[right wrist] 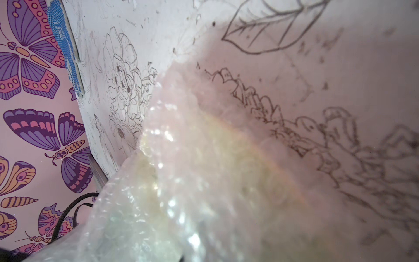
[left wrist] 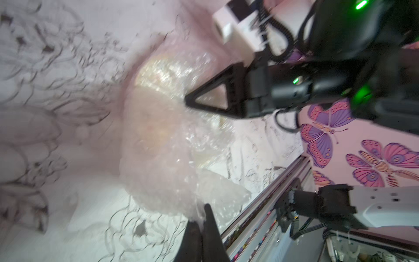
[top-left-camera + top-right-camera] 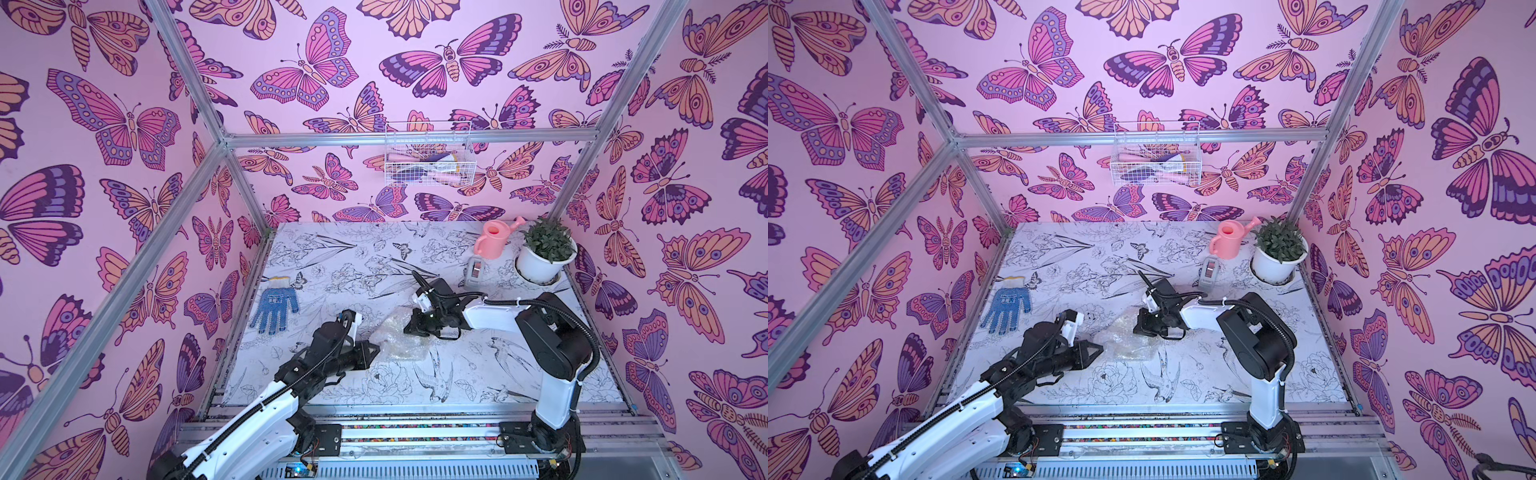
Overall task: Wrap dinner plates in bubble wrap
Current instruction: Wrap the plate in the bubble wrap.
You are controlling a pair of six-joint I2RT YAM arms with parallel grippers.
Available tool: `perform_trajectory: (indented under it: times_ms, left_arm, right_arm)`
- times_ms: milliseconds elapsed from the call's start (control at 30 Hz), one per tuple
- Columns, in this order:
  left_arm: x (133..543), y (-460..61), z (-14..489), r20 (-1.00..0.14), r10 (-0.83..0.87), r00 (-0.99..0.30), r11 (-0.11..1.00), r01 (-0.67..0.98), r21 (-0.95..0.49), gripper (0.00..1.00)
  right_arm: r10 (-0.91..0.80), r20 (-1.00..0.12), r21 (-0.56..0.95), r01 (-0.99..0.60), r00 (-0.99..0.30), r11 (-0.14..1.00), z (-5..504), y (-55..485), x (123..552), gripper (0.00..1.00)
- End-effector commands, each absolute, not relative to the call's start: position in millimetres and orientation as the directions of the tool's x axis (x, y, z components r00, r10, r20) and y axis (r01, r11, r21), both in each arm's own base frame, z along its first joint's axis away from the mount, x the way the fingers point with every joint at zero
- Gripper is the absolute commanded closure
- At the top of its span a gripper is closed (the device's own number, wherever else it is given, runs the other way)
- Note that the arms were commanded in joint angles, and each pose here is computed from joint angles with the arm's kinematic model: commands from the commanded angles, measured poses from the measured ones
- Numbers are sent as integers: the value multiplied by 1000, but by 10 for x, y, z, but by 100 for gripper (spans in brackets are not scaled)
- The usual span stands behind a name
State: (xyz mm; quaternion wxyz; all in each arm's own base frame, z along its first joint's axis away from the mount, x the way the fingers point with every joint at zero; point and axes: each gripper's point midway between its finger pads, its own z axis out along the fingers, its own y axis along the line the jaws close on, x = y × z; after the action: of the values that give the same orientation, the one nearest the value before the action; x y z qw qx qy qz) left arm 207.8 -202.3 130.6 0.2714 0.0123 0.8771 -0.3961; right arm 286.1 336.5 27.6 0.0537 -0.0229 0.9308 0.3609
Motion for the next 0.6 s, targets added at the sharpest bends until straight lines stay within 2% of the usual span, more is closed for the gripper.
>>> perform_trajectory:
  times_ms: [0, 200, 400, 567]
  left_arm:
    - [2324, -2290, 1674, -546, -206, -812, 594, 340, -729, 100]
    - [2677, -2763, 1781, -545, -117, -830, 523, 415, -744, 100]
    - [2990, -3055, 1427, -511, -102, -854, 490, 404, -773, 100]
    - [3075, -3130, 857, -430, -97, -898, 506, 327, -798, 100]
  right_arm:
    - [12, -21, 542, -2, -1000, 841, -152, 3092, 2641, 100]
    - [3, -18, 542, -7, -1000, 840, -200, 3132, 2576, 100]
    - [4, -13, 550, -4, -1000, 835, -230, 3144, 2549, 100]
    - [-3, -7, 557, -7, -1000, 830, -233, 3167, 2516, 100]
